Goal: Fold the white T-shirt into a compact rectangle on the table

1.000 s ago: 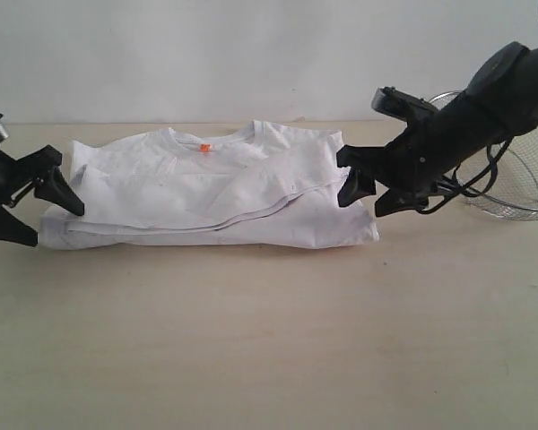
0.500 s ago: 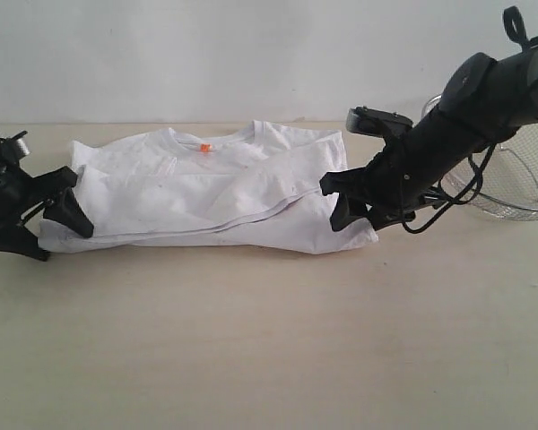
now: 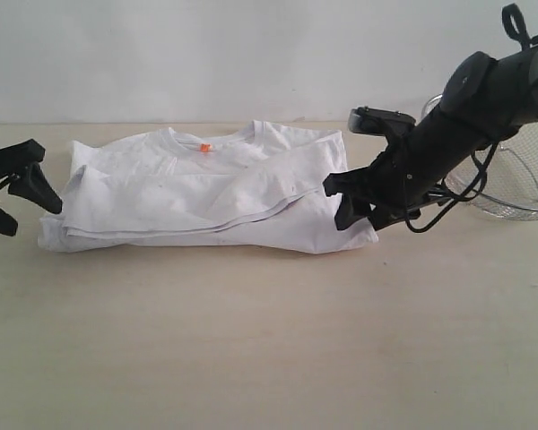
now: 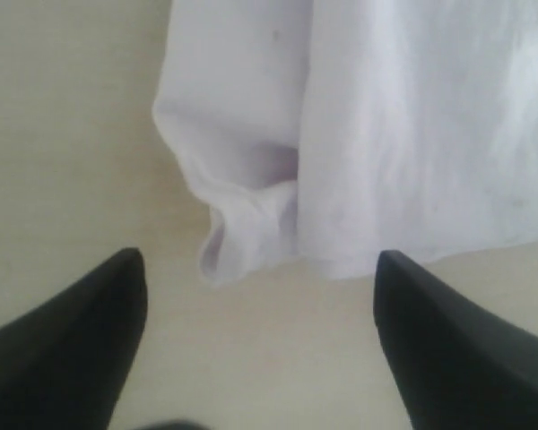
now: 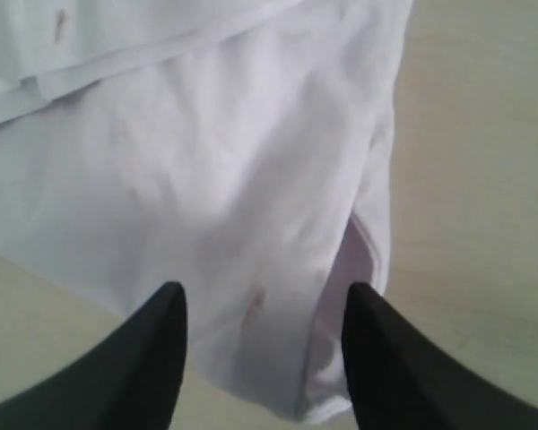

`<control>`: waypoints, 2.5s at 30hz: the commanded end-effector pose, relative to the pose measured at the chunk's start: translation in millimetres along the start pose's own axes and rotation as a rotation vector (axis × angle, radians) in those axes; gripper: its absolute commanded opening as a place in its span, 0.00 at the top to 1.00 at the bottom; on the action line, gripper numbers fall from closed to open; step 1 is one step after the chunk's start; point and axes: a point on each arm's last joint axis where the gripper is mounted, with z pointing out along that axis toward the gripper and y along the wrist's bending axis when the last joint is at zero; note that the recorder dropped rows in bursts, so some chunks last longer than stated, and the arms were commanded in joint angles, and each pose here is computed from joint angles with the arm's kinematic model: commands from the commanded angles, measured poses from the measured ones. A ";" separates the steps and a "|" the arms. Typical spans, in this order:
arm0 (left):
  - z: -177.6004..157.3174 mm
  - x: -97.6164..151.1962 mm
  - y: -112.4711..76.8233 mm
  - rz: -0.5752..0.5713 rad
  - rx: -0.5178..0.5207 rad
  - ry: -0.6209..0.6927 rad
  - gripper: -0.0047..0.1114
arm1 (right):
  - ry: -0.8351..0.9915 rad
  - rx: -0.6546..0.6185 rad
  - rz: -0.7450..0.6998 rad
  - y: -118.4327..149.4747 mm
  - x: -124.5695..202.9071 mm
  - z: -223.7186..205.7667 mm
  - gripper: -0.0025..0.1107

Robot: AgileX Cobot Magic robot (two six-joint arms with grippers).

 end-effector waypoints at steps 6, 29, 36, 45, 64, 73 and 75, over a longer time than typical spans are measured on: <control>1.4 -3.4 -1.0 -0.009 -0.030 -0.045 0.64 | 0.000 0.023 -0.037 0.9 -0.4 -9.6 0.56; 43.5 -3.1 19.3 -0.095 -0.026 0.024 0.51 | 0.055 0.043 -0.008 -10.6 7.0 16.3 0.56; 43.1 -4.1 19.2 -0.091 -0.027 0.017 0.86 | 0.051 0.044 -0.005 -9.9 6.7 16.6 0.72; 43.0 0.1 17.9 -0.082 -0.015 0.064 0.92 | 0.052 0.037 -0.010 -6.3 5.8 8.6 0.98; 22.8 23.0 8.6 -0.102 -0.065 0.109 0.92 | 0.106 0.013 0.008 -1.5 10.3 2.9 0.98; 38.2 40.6 16.2 -0.092 -0.069 0.123 0.92 | 0.107 0.017 0.065 1.9 40.2 0.7 0.98; 43.0 48.1 18.8 -0.097 -0.072 0.139 0.92 | 0.115 0.025 0.057 5.4 52.5 0.0 0.98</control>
